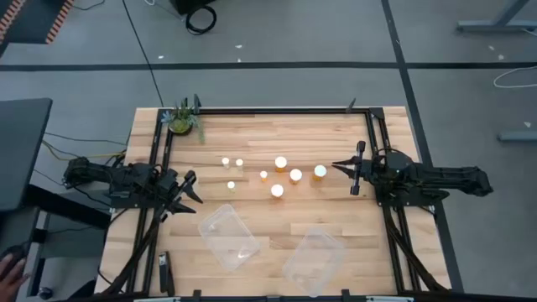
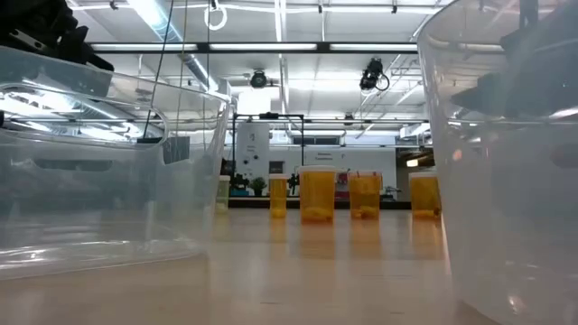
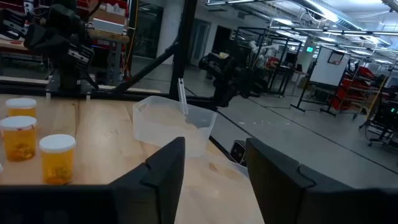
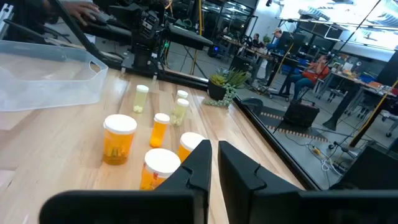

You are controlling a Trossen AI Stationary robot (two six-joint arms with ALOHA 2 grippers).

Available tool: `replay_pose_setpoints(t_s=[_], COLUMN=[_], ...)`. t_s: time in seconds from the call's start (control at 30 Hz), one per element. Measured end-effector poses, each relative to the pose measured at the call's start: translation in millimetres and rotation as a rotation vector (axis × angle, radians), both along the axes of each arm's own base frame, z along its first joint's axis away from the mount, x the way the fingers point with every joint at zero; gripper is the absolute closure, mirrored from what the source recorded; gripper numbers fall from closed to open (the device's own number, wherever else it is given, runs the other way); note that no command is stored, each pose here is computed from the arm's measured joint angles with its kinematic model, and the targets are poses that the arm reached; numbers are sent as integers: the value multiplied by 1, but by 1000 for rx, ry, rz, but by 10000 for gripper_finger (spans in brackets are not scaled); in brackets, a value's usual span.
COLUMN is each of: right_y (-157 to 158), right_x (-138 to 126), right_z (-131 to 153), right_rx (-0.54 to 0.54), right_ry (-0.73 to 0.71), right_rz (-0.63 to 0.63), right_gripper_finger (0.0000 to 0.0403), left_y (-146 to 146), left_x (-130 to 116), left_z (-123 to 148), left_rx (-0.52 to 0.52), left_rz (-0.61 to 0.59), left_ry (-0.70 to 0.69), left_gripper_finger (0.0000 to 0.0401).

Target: Pick and place medicine bottles into bin by pill shape (circle, oval)

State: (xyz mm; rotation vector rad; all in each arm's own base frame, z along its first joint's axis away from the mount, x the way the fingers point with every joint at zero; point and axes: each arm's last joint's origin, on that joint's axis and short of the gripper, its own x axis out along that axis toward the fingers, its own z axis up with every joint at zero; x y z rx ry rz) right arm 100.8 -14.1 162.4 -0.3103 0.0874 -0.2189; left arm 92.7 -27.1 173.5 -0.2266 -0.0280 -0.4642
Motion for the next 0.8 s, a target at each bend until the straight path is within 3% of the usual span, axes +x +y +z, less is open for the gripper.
replay_pose_setpoints(t_s=[0.8], right_y=[0], right_x=[0], right_z=[0], right_rx=[0], right_ry=[0], right_rz=[0], right_gripper_finger=[366], left_y=[0], left_x=[0], left_z=[0], left_rx=[0], left_rz=[0], left_ry=[0], left_gripper_finger=[224])
